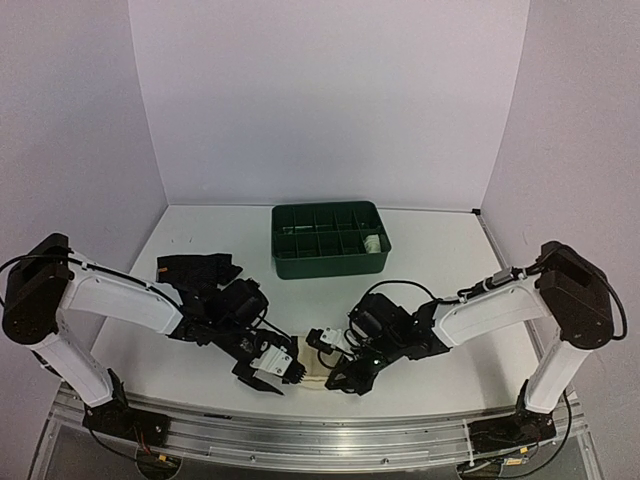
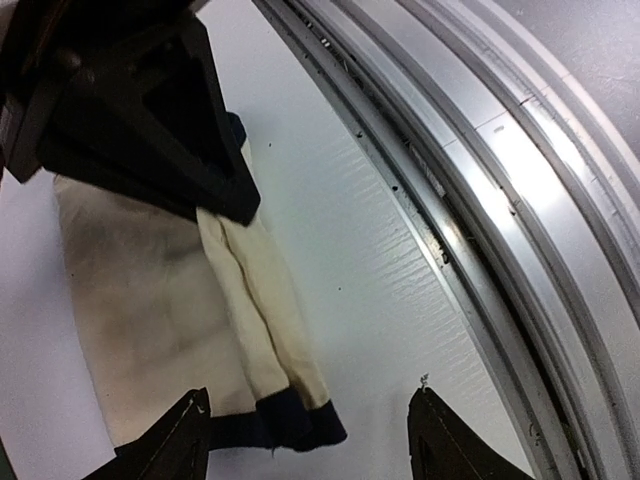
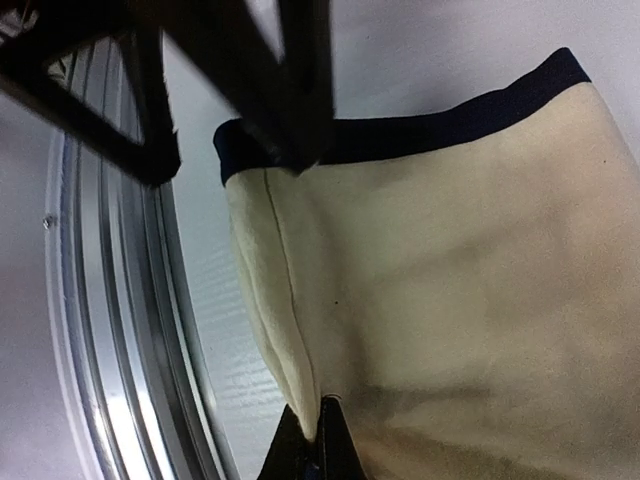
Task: Roll the underwear
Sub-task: Fold the underwear at the center of the board.
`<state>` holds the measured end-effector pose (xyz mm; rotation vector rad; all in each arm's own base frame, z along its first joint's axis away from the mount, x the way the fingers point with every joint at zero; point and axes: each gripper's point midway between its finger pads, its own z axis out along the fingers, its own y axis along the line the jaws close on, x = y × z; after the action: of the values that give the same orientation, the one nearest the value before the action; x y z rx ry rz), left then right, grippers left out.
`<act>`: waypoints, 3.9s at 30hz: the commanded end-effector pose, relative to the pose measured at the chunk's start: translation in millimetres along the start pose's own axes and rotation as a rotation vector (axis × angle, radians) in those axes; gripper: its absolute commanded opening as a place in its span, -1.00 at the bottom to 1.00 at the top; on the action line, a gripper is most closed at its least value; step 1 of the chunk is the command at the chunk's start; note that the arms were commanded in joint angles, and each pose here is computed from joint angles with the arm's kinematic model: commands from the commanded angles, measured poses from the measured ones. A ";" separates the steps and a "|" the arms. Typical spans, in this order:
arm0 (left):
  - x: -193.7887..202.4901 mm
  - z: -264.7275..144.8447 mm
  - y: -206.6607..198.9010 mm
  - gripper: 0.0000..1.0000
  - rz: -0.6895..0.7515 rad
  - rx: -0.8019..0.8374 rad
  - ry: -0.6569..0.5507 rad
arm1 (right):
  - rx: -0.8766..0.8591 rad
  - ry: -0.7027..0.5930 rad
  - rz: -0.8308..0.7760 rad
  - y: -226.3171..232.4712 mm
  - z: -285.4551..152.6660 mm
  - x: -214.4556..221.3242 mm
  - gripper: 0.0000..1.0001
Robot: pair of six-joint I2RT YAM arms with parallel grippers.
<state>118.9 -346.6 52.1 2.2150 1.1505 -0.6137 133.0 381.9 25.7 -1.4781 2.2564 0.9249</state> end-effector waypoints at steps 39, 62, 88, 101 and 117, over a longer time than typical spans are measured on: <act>-2.6 10.0 34.2 -1.00 -0.139 -0.021 0.052 | -0.254 -0.168 0.424 -4.7 -13.1 -39.3 -0.35; -32.2 2.5 21.8 -1.00 -0.406 0.222 -0.019 | 0.141 -0.155 0.729 -82.9 -3.5 -23.7 -1.00; 16.9 11.9 90.9 -1.00 -0.724 0.213 -0.011 | 0.034 -0.019 0.730 -64.9 15.0 6.4 -1.00; 51.5 36.0 87.4 -1.00 -0.733 0.185 0.060 | 0.015 -0.019 0.682 -60.1 9.7 -4.7 -1.00; 74.4 43.9 81.8 -1.00 -0.810 0.156 0.091 | 0.102 -0.168 0.514 -54.3 -49.5 -64.9 -1.00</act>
<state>194.6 -382.6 13.9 1.9557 1.9968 -1.0589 217.6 366.3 21.7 -0.5980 2.7357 0.9534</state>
